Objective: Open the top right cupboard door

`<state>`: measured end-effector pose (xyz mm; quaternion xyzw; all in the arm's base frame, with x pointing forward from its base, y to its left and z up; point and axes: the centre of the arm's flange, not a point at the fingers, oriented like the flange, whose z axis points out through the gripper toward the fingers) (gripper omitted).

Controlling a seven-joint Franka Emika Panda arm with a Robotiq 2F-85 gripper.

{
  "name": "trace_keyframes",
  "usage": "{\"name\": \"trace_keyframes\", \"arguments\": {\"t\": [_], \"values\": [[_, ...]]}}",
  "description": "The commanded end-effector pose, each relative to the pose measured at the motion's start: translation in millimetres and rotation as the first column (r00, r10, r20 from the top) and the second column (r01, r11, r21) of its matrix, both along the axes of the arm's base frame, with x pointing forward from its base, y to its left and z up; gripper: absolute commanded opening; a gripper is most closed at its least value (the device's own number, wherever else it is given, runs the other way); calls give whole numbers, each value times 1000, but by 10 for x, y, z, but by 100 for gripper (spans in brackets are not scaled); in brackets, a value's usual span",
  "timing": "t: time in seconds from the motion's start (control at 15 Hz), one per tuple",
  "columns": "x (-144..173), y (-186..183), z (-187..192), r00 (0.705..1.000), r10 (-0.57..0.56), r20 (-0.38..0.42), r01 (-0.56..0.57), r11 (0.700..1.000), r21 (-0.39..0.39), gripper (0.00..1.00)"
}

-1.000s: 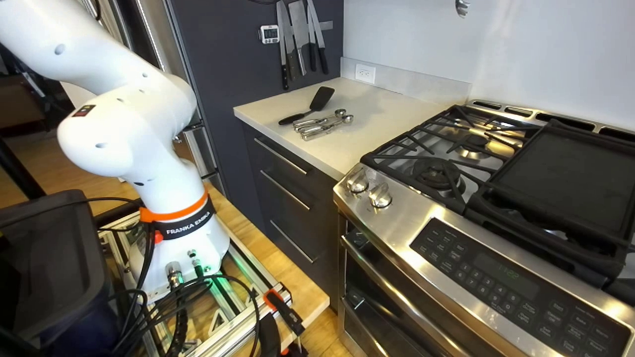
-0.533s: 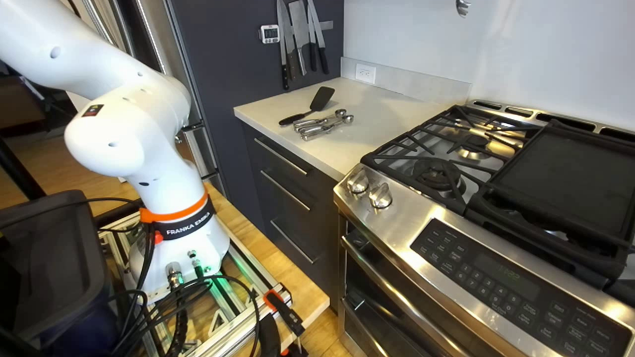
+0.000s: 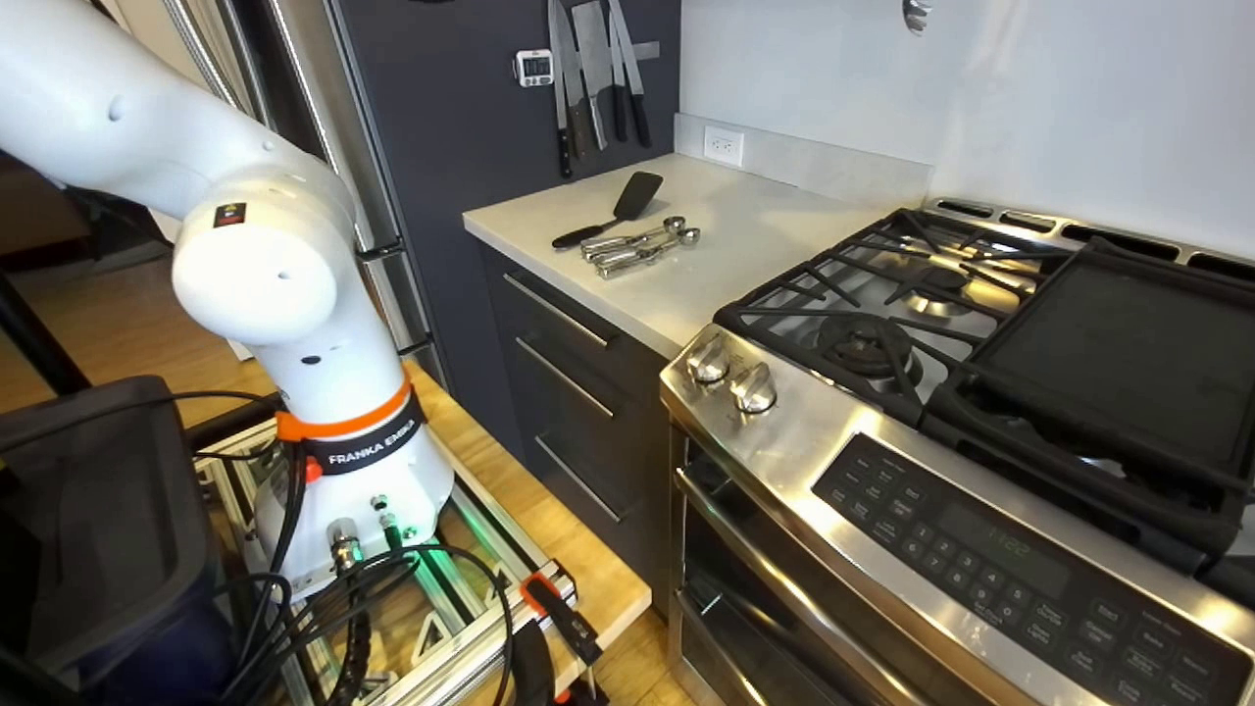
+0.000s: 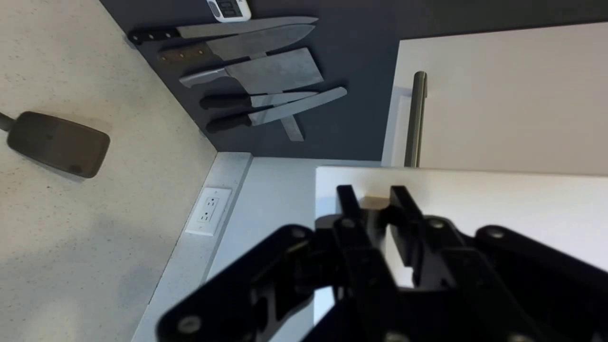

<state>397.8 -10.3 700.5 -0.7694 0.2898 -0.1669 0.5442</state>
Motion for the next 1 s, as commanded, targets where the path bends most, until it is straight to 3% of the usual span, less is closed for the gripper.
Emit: {"name": "trace_keyframes", "arguments": {"t": [0.0, 0.53, 0.93], "values": [[-153, -617, 126, 998, -39, -56, 39, 999, -14, 5], [-247, -1521, 48, 988, 11, -152, 1, 997, 82, 5], [-205, -1915, -49, 983, 30, -183, -3, 989, 145, 5]]}}
